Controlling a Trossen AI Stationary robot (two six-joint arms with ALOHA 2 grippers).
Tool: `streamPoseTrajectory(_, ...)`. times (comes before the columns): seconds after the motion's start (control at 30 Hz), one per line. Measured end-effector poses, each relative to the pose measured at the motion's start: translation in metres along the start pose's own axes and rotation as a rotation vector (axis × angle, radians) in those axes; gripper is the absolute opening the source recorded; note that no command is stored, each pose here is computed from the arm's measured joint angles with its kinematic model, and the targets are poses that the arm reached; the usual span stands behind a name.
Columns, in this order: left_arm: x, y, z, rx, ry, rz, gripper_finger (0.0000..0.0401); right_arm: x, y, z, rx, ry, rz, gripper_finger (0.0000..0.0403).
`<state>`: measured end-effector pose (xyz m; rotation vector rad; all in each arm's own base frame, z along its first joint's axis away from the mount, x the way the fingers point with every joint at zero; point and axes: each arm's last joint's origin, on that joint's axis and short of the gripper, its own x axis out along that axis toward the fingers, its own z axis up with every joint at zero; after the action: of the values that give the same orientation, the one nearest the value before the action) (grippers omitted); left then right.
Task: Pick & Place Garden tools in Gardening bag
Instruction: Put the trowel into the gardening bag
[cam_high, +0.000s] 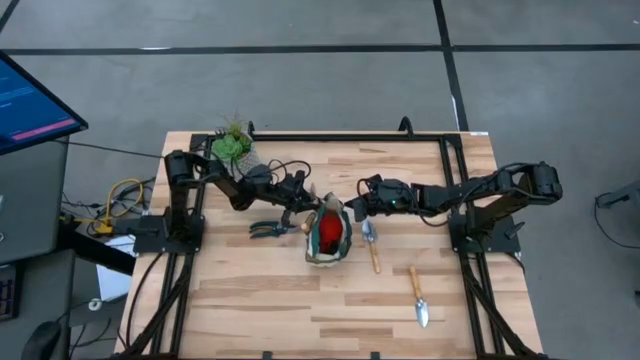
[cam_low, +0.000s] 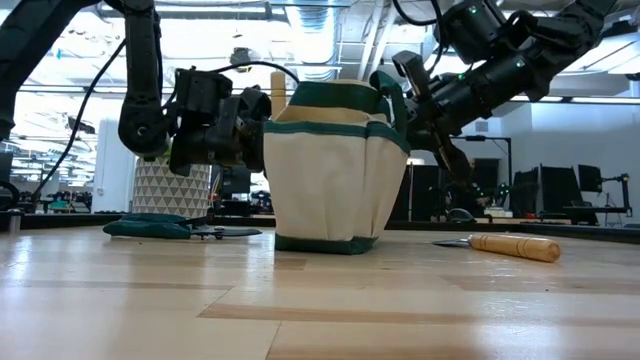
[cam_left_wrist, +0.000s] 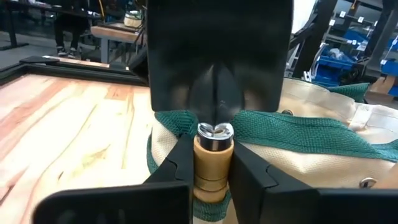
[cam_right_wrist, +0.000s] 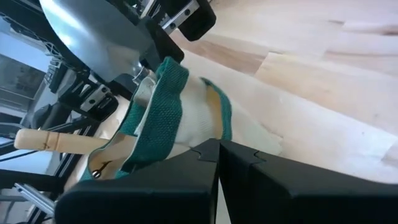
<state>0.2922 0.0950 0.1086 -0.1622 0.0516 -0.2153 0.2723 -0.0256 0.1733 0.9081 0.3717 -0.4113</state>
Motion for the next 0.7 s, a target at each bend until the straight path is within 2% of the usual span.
streamPoseTrajectory(0.2, -0.008, 0.005, 0.015, -0.042, -0.007, -0.039, 0.0105, 0.000, 0.000, 0.001, -0.028, -0.015, -0.007, 0.0000)
streamPoseTrajectory(0.5, -0.021, -0.003, 0.048, 0.052, 0.068, -0.012, 0.0225, 0.000, 0.003, 0.003, -0.077, -0.039, 0.019, 0.0000)
streamPoseTrajectory(0.63, -0.034, -0.007, 0.074, 0.067, 0.047, 0.026, 0.0254, 0.000, 0.004, 0.003, -0.085, -0.047, 0.029, 0.0000)
streamPoseTrajectory(0.7, -0.045, -0.009, 0.094, 0.060, -0.014, 0.056, 0.0258, 0.000, 0.004, 0.004, -0.096, -0.050, 0.033, 0.0000)
